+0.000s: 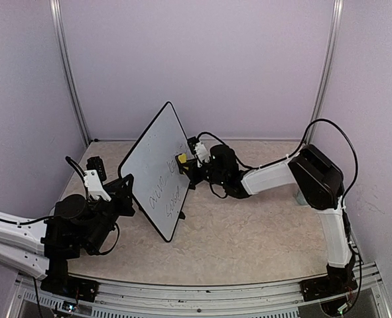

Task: Erase the whiteboard

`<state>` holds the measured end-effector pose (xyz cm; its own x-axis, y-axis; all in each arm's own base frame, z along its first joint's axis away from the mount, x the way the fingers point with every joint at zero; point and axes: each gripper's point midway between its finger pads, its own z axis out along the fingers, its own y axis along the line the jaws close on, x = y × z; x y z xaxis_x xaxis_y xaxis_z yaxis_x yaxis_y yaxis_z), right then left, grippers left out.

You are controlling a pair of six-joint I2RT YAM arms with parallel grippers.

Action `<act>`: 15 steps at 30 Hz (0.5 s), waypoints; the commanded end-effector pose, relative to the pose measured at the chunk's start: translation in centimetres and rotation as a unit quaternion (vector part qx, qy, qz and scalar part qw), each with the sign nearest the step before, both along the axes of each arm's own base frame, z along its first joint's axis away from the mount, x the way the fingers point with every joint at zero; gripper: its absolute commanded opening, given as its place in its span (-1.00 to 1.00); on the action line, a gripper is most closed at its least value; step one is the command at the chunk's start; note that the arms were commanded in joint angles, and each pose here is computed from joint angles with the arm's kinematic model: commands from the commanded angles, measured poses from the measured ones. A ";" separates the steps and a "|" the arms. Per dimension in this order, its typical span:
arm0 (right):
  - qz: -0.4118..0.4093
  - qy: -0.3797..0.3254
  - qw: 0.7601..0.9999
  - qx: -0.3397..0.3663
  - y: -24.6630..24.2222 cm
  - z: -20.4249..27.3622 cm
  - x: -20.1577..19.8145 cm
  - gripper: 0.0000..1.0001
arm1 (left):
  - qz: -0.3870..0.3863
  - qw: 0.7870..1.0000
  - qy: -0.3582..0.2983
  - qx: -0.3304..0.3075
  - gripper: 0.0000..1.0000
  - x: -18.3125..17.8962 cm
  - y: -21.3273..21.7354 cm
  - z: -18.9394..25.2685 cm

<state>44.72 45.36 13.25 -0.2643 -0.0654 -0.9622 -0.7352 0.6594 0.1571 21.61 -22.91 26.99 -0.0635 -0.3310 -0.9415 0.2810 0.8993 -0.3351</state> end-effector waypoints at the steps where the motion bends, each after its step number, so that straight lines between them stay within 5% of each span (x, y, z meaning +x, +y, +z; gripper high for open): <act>1: 0.138 -0.064 0.987 0.044 6.7 4.1 -11.4 -1.00 | -0.097 0.995 -0.006 0.019 -1.00 -1.7 -3.1 -0.7; 9: 0.209 -0.086 0.970 0.085 8.6 5.5 -21.5 -1.00 | -0.094 0.995 -0.006 0.009 -1.00 -1.8 -2.4 -0.8; 15: 0.212 -0.049 0.972 0.090 8.2 3.8 -21.8 -1.00 | -0.096 0.995 -0.006 0.000 -1.00 -1.9 -1.8 -1.0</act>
<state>25.69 52.53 18.67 -0.1045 0.0582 -0.9928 -0.9214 0.3700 0.1187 21.37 -21.56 26.22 -0.0573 -0.3365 -0.9399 0.2699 0.9012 -0.3391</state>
